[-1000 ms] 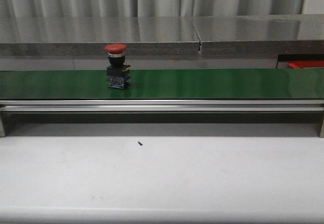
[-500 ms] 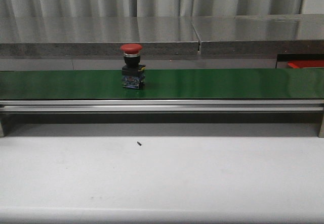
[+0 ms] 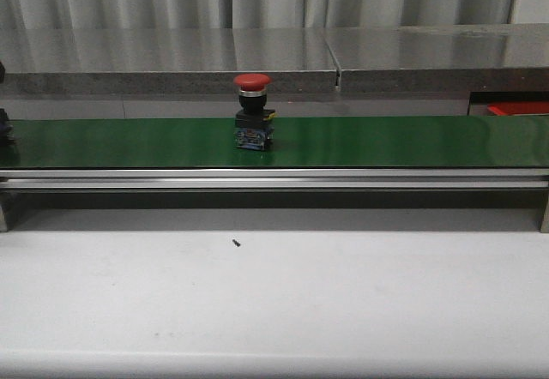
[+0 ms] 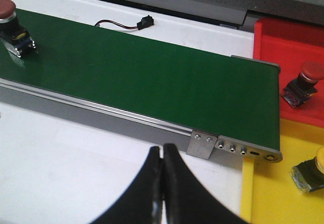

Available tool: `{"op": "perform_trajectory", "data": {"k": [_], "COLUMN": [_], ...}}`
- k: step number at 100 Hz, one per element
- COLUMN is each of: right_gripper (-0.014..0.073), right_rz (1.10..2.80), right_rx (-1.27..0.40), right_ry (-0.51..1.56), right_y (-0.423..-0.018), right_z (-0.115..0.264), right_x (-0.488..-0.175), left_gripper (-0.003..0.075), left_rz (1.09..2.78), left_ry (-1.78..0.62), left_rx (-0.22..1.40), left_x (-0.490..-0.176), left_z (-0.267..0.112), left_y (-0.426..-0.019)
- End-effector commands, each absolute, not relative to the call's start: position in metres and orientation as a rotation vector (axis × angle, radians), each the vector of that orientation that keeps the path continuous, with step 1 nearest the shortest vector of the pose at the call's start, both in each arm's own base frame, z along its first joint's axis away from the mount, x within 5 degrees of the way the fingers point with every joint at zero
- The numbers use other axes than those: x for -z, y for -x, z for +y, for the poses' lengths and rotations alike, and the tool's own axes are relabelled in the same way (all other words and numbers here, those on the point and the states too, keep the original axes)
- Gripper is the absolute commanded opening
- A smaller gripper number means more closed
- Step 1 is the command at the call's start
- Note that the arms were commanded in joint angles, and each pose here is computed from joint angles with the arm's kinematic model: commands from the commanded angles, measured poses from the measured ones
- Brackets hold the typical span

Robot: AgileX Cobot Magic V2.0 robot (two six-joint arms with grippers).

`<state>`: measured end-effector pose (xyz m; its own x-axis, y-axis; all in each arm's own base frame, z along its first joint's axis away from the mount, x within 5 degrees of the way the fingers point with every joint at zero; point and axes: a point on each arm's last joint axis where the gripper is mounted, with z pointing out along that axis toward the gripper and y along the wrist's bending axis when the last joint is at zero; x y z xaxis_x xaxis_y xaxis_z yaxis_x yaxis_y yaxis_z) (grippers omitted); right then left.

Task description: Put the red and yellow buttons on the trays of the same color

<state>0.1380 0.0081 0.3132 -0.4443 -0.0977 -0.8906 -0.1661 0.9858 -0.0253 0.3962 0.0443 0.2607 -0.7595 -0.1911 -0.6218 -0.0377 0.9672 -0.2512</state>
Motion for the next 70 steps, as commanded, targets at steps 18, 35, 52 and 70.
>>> {"op": "perform_trajectory", "data": {"k": [18, 35, 52, 70], "right_gripper": [-0.0116, -0.0116, -0.0116, -0.0116], "right_rz": [1.954, 1.954, 1.954, 1.954], "right_rx": [-0.058, -0.058, -0.058, -0.058], "right_ry": [0.165, 0.165, 0.165, 0.165], "right_y": [-0.140, -0.140, -0.140, -0.140], "right_z": [0.006, 0.006, 0.006, 0.006], "right_x": [-0.327, -0.327, -0.327, -0.327], "left_gripper": [0.0639, 0.0639, 0.0639, 0.0639], "left_rz": [2.148, 2.036, 1.925, 1.875], "left_ry": [0.021, -0.109, -0.132, -0.139], "left_rx": [0.303, 0.307, 0.294, 0.296], "left_x": [-0.354, -0.393, -0.410, -0.396], "left_z": [0.008, -0.019, -0.028, -0.032], "left_y": [-0.366, -0.331, -0.279, -0.217]}}
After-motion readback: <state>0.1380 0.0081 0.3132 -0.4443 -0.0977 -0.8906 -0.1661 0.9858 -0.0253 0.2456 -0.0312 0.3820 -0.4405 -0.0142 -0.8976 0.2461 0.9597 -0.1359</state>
